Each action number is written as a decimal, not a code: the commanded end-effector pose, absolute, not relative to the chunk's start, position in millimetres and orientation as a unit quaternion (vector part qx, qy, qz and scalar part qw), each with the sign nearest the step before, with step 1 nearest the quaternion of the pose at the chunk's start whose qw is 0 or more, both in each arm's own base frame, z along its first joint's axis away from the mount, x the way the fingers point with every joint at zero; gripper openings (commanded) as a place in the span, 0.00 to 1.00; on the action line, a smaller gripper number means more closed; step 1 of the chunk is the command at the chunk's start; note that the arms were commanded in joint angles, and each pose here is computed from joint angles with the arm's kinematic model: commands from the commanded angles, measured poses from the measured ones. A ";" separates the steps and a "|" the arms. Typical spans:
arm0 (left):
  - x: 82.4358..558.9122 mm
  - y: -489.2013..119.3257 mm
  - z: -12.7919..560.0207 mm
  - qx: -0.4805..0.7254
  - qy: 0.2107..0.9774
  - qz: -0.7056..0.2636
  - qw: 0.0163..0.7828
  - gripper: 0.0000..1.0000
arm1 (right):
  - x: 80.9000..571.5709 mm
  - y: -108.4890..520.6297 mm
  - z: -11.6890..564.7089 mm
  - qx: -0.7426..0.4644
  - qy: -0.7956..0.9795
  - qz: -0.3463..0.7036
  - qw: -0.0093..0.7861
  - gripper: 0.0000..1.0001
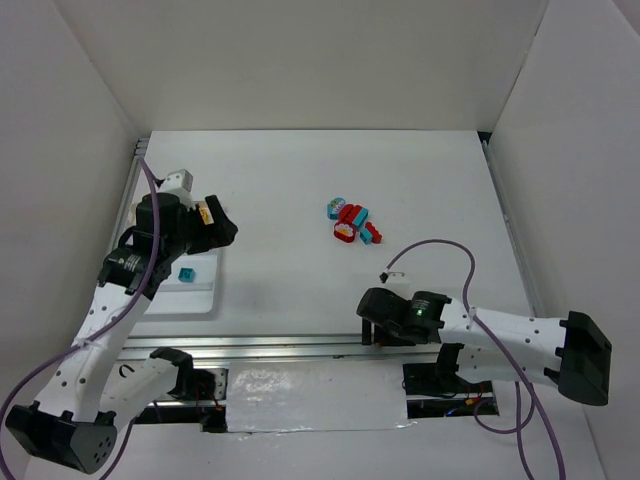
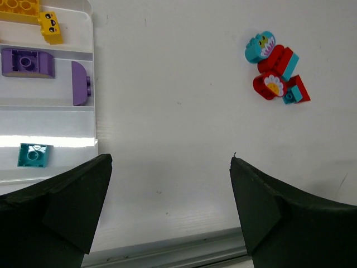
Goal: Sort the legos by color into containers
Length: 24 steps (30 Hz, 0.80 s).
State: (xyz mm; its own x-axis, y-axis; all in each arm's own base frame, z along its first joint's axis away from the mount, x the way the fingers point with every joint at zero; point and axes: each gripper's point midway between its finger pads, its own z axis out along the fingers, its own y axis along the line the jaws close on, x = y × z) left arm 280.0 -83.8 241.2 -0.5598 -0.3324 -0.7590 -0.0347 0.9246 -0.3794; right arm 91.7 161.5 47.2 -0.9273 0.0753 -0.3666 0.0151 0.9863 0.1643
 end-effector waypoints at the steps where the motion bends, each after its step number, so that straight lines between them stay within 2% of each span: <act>1: 265.3 -86.5 253.0 -0.037 0.869 -0.161 0.466 0.99 | 89.9 155.0 34.9 0.011 0.981 0.052 0.184 0.77; 8: 262.1 -91.5 236.0 -0.017 0.874 -0.168 0.455 1.00 | 90.9 155.5 22.7 0.006 0.985 0.014 0.171 0.74; 24: 257.3 -105.9 236.1 0.023 0.866 -0.202 0.456 0.99 | 97.8 171.7 0.3 0.010 0.986 0.006 0.165 0.70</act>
